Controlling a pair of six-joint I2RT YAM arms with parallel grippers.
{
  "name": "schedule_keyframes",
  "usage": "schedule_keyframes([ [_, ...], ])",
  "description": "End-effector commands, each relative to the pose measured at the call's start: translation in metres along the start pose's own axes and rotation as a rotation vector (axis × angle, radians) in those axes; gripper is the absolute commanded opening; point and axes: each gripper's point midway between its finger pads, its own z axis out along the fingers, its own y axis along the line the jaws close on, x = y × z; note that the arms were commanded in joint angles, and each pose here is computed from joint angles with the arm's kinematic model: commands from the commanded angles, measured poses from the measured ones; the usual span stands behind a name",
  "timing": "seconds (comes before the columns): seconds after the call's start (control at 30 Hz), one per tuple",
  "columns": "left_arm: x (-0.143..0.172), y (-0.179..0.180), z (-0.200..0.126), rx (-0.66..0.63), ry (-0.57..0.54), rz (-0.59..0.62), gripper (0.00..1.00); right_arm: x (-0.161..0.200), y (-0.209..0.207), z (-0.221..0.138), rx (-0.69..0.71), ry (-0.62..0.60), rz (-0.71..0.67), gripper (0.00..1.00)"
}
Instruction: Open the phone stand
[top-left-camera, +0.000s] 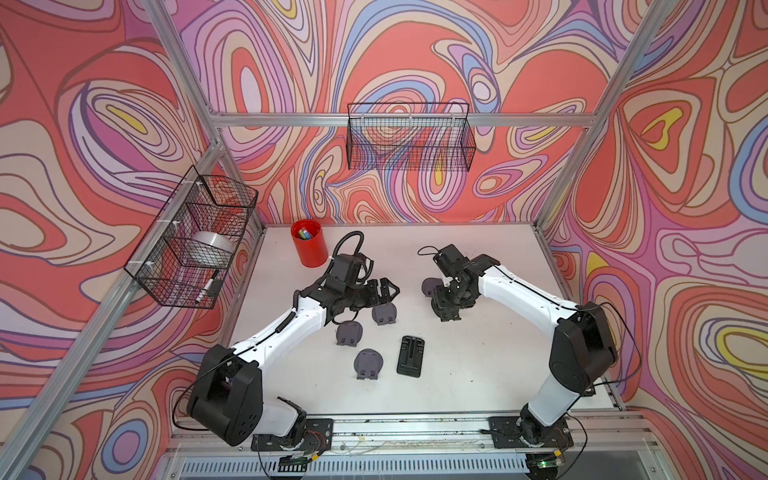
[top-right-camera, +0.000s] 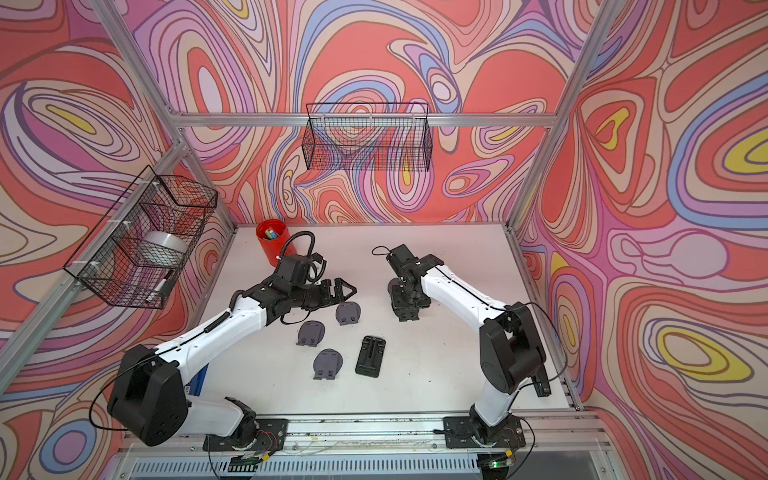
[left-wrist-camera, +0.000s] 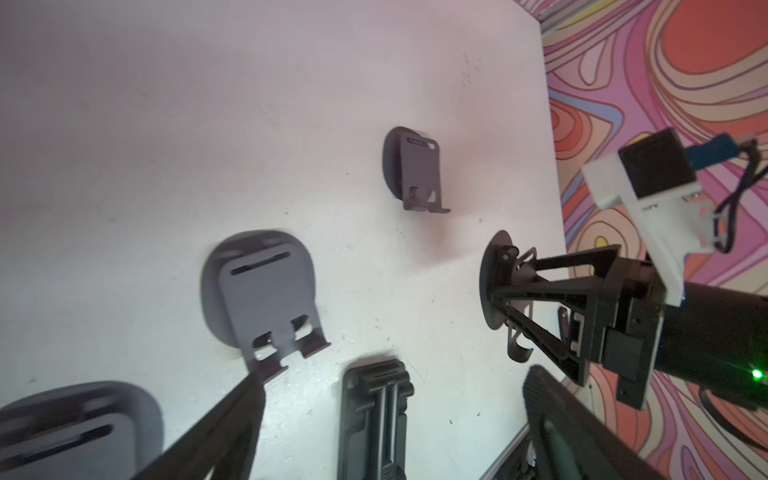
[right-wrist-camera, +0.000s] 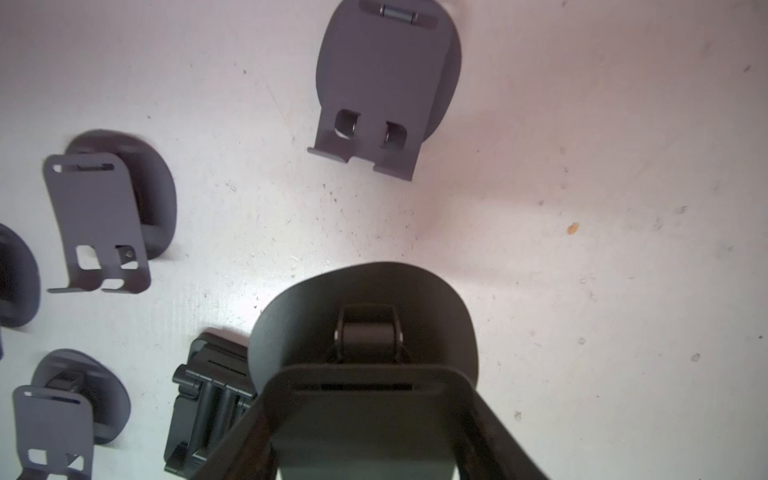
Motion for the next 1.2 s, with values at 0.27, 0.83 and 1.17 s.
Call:
schedule_keyframes([
  [0.27,0.031,-0.079,0.043,0.29,0.115,0.012,0.75,-0.02,0.01,-0.045,-0.123,-0.084,0.024,0.24],
  [0.83,0.031,-0.098,0.073,0.379,0.117,-0.025,0.38,-0.022,0.016,-0.061,-0.168,-0.107,0.03,0.21],
  [1.17,0.032,-0.104,0.081,0.388,0.125,-0.025,0.28,-0.022,0.018,-0.062,-0.178,-0.108,0.036,0.21],
])
